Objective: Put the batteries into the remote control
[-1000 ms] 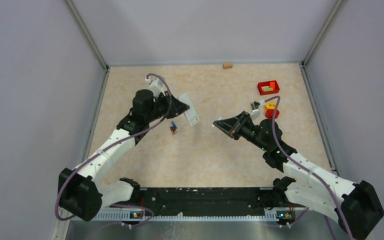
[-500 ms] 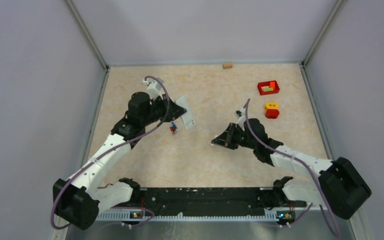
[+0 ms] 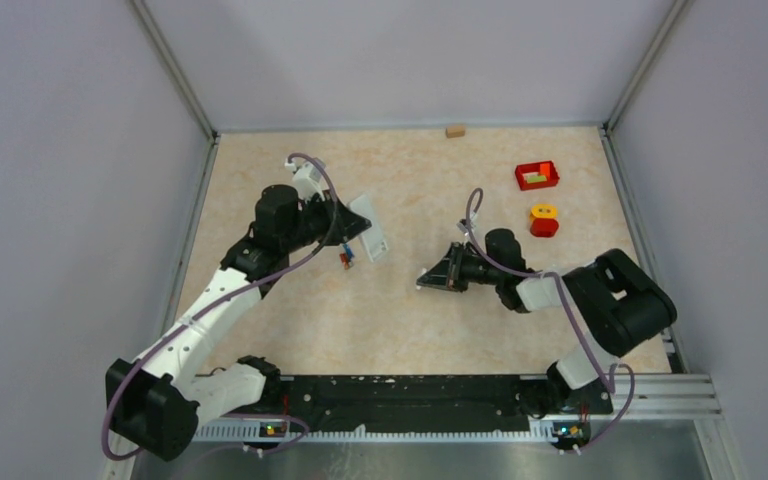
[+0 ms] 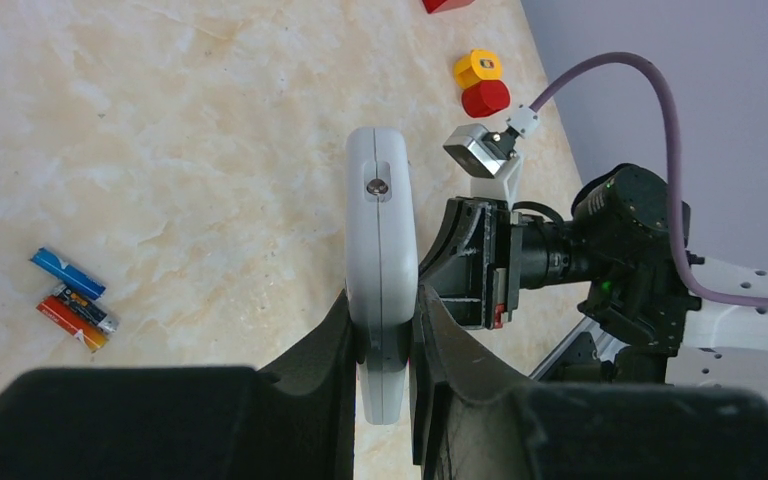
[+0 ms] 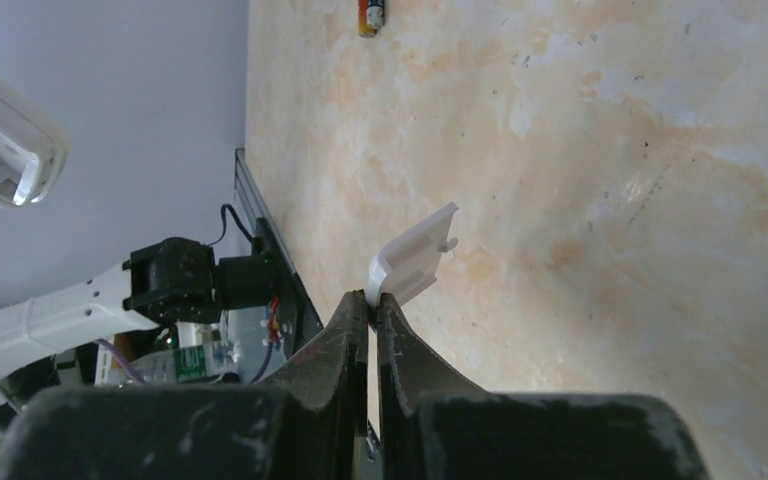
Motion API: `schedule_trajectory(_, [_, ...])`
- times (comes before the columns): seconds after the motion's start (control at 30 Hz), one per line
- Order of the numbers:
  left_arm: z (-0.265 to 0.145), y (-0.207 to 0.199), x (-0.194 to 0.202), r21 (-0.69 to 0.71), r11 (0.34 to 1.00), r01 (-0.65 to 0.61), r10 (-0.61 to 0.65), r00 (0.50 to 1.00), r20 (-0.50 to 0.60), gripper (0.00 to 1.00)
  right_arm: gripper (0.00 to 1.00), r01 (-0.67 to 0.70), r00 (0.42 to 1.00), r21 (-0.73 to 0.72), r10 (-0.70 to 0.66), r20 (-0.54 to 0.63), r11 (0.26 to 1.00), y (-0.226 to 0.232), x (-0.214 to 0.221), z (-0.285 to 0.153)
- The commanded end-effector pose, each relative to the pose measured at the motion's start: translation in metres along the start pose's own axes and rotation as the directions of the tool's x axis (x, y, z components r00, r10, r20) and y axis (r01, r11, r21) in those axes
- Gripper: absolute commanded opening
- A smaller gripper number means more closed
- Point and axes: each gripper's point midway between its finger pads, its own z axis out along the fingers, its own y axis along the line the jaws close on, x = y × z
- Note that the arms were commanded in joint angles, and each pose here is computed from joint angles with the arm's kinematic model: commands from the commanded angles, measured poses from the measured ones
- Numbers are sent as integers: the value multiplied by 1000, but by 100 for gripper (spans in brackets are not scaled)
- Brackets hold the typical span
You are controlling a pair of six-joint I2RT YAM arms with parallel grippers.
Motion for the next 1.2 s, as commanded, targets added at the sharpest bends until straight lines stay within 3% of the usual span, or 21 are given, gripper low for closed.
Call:
schedule_trajectory(0.0, [0,-4,-4,31,999,-18,18,1000,13,0,4,37,999,-180,-40,-17,983,21,-8,-1])
schedule_trajectory(0.17, [-1,-4,-4,28,999,-18,18,1000,17,0,12,6,1000,-111,-9,-23,994,-2,-9,-5])
schedule_trajectory(0.4, [-3,-5,-6,28,999,-25,24,999,25,0,28,47,999,191,-42,-30,980,-44,-15,-17])
schedule_trajectory(0.47, [-4,-6,-7,28,999,-28,27,999,30,0,29,35,999,281,-28,-29,959,-58,-14,-23])
schedule_trajectory(0.57, [-6,-9,-8,36,999,-31,29,999,33,0,29,33,999,294,-29,-18,955,-57,-15,-26])
schedule_trajectory(0.87, [-16,-6,-12,7,999,-38,37,997,69,0,36,63,991,217,-87,101,974,-1,-42,-38])
schedule_trajectory(1.0, [-21,-25,-10,108,993,-39,33,998,60,0,64,229,964,27,-230,134,973,76,-35,-32])
schedule_trajectory(1.17, [-40,-69,0,334,937,-106,114,994,-4,0,82,440,891,-298,-371,260,847,183,-16,-51])
